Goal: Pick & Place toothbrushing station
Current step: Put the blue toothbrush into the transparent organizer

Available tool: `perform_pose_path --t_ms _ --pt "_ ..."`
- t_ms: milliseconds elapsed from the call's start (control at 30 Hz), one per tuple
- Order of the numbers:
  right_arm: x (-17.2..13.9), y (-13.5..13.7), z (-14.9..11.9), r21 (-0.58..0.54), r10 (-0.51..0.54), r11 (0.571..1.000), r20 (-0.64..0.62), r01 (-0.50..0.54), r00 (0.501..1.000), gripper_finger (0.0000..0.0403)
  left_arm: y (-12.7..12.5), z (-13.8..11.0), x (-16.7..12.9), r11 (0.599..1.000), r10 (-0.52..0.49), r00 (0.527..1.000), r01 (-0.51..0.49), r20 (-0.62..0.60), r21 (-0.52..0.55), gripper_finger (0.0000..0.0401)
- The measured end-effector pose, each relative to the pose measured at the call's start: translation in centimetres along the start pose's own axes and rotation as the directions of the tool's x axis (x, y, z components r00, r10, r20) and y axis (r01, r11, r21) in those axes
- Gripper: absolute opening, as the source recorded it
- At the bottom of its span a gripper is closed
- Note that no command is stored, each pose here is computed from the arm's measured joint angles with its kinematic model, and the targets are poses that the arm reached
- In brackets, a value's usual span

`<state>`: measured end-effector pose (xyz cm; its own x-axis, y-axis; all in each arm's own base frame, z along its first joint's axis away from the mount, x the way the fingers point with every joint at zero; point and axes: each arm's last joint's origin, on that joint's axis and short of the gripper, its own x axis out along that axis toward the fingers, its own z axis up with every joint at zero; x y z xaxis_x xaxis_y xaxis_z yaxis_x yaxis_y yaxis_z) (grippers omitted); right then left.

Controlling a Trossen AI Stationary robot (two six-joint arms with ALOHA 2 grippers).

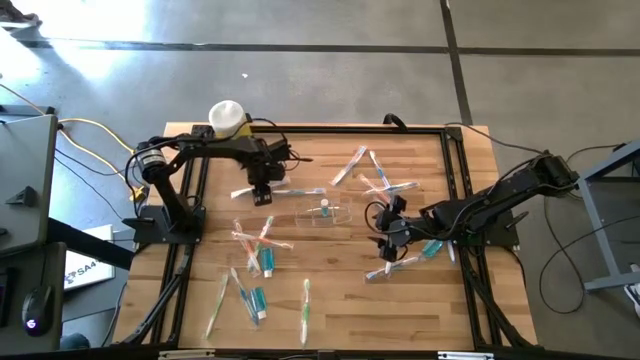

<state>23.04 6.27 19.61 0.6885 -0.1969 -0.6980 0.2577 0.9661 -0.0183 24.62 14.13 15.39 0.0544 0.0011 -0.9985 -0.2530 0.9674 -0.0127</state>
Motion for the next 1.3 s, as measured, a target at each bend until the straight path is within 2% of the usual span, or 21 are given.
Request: perform_pose_path --t_ms 67,167,433,567,700,900,967,1067,1133,1233,1300 --pt "0.0 0.0 0.0 0.001 0.001 1.000 0.003 -0.001 1.000 0.0290 0.0 -0.3 0.4 1.000 0.023 1.000 -0.023 0.010 0.013 0.0163" --pt "0.0 0.0 0.1 0.005 0.005 1.000 0.012 -0.005 1.000 0.0290 -0.1 -0.8 1.1 0.997 0.069 0.998 -0.069 -0.004 -0.029 0.0163" --pt "0.0 0.1 0.2 0.009 0.010 1.000 0.018 -0.011 1.000 0.0290 -0.2 -1.2 1.7 0.994 0.074 0.997 -0.076 -0.020 -0.083 0.0156" --pt "0.0 0.1 0.2 0.009 0.011 1.000 0.018 -0.011 1.000 0.0290 -0.9 -1.0 1.8 0.995 0.081 0.996 -0.083 -0.020 -0.059 0.0109" --pt "0.0 0.1 0.2 0.009 0.010 1.000 0.018 -0.011 1.000 0.0290 -1.7 -0.9 1.8 0.996 0.081 0.996 -0.081 -0.022 -0.029 0.0026" --pt "0.0 0.1 0.2 0.009 0.011 1.000 0.017 -0.011 1.000 0.0290 -3.3 -0.7 1.4 0.985 0.169 0.985 -0.170 -0.029 -0.026 0.0008" --pt "0.0 0.1 0.2 0.009 0.011 1.000 0.018 -0.011 1.000 0.0290 -4.0 -0.6 0.6 0.977 0.211 0.977 -0.212 -0.038 -0.031 0.0006" --pt "0.0 0.1 0.2 0.008 0.011 1.000 0.017 -0.011 1.000 0.0290 -4.8 -1.3 -1.6 0.960 0.276 0.954 -0.281 -0.114 -0.024 0.0006" --pt "0.0 0.1 0.2 0.008 0.011 1.000 0.016 -0.011 1.000 0.0290 -5.4 -0.4 -4.0 0.947 0.317 0.948 -0.319 -0.035 -0.038 0.0005" --pt "0.0 0.1 0.2 0.008 0.011 1.000 0.016 -0.011 1.000 0.0290 -6.6 -0.8 -7.2 0.947 0.321 0.947 -0.321 0.014 -0.012 0.0005" --pt "0.0 0.1 0.2 0.008 0.011 1.000 0.016 -0.011 1.000 0.0290 -7.5 -0.5 -9.6 0.950 0.311 0.942 -0.313 0.125 -0.008 0.0004"
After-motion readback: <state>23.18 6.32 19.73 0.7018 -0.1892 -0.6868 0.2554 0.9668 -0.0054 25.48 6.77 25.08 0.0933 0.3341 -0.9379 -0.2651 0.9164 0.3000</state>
